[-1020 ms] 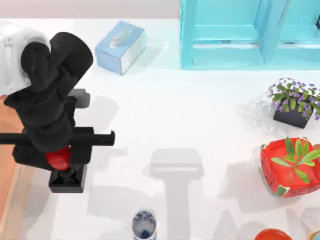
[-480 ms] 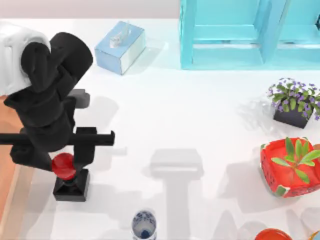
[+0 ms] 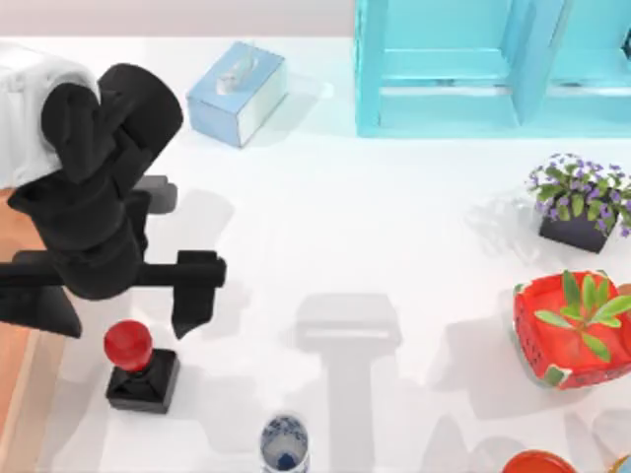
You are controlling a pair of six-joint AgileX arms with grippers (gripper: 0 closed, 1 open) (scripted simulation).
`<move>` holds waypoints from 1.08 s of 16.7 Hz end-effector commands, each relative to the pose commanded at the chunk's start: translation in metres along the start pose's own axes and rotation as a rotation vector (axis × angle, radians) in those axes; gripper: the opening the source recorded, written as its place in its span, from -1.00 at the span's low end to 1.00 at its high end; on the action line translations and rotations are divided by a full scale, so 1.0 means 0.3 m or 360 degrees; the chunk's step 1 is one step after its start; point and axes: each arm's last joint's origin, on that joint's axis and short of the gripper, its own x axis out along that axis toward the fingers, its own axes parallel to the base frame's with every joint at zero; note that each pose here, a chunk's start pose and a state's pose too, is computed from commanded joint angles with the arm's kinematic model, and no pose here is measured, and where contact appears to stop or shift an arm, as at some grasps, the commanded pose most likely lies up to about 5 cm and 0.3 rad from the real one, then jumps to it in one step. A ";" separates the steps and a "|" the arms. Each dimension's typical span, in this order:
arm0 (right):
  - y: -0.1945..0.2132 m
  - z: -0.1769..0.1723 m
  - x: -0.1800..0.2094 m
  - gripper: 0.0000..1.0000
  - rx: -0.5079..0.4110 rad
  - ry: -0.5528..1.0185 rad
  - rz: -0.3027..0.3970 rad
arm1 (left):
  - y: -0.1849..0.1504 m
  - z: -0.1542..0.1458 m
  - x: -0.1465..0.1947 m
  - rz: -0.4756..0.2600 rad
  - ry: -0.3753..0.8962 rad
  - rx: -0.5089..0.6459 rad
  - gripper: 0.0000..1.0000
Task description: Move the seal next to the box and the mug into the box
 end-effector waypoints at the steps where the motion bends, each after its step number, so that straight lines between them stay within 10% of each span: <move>1: 0.000 0.000 0.000 1.00 0.0000 0.0000 0.0000 | 0.000 0.000 0.000 0.0000 0.0000 0.0000 1.00; 18: 0.000 0.000 0.000 1.00 0.0000 0.0000 0.0000 | 0.001 0.000 -0.333 0.0000 0.0000 0.0002 1.00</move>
